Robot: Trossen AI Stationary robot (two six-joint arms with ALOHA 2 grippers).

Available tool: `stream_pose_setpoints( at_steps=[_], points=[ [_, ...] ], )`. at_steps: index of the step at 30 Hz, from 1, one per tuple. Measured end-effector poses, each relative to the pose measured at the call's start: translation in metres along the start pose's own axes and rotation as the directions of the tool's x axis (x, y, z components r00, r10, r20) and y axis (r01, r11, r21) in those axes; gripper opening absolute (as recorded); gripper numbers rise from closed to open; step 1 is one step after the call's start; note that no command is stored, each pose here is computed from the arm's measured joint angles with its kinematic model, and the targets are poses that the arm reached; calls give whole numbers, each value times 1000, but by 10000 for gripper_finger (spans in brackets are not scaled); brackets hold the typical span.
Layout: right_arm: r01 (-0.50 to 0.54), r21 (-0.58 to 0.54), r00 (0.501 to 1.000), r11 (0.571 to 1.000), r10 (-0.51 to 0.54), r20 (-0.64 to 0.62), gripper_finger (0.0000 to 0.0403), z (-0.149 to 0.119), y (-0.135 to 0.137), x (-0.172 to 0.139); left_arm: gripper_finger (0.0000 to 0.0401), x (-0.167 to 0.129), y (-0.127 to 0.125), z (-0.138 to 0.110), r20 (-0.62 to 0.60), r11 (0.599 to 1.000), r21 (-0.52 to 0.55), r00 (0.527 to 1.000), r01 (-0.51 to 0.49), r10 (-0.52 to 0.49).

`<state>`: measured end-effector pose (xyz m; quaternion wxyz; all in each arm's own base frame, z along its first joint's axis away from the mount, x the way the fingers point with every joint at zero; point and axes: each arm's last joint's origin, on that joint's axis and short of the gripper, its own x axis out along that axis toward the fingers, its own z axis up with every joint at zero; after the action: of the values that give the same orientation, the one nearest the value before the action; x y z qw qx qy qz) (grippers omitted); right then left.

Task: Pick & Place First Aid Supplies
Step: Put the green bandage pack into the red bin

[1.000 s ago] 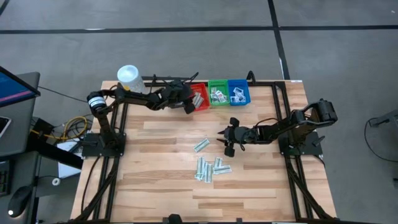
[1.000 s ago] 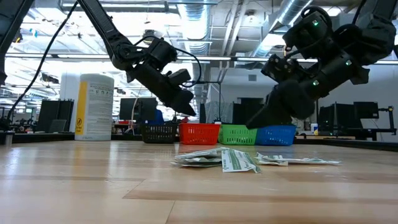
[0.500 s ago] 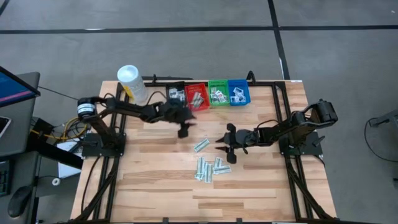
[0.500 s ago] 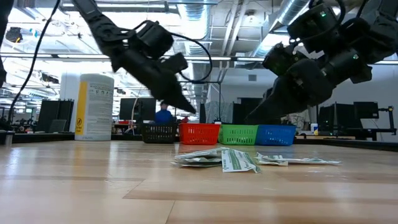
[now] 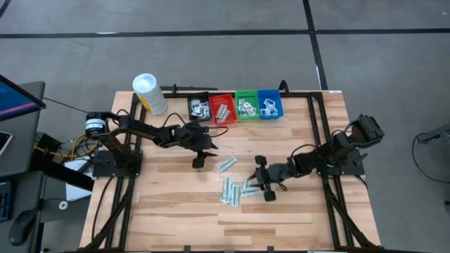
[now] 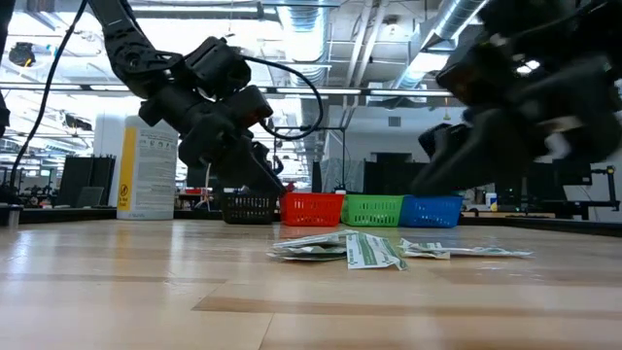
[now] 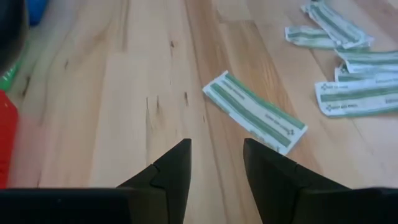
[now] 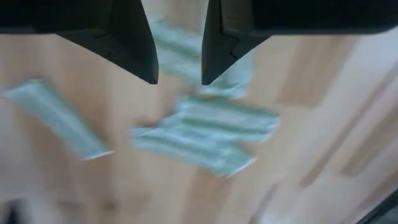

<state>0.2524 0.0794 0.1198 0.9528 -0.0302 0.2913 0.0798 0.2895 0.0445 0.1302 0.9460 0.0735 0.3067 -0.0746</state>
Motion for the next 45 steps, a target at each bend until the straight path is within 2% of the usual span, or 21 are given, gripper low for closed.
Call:
stream_pose_setpoints(
  at_steps=[3, 6, 15, 22, 28, 32, 38, 45],
  points=[
    [-40, -2, 996, 999, 40, -79, 112, -4, 15, -1, 148, 0, 0, 0, 7, 1000, -9, 1000, -2, 2],
    [-49, 57, 987, 997, 57, -148, 108, -9, 24, -3, 147, 0, 0, 2, 25, 1000, -14, 1000, -7, 7],
    [11, 172, 983, 985, 21, -184, 103, -14, 25, -2, 145, 0, 1, 5, 53, 999, -35, 998, -13, 15],
    [46, 141, 961, 989, -5, -278, 103, -36, 29, 13, 145, 0, -1, 5, 54, 999, -49, 999, -5, 8],
    [142, 157, 951, 977, -90, -296, 95, -44, 28, 21, 145, 1, -4, 6, 58, 999, -41, 998, 3, 0],
    [165, 132, 949, 977, -121, -292, 70, -44, 28, 19, 145, 1, -4, 6, 58, 999, -42, 998, 2, 0],
    [171, 127, 946, 977, -127, -298, 8, -43, 27, 18, 145, 1, -4, 6, 59, 999, -41, 998, 2, 0],
    [154, 98, 956, 983, -123, -268, 2, -40, 27, 15, 145, 1, -4, 6, 58, 999, -41, 998, 2, 0]
  ],
)
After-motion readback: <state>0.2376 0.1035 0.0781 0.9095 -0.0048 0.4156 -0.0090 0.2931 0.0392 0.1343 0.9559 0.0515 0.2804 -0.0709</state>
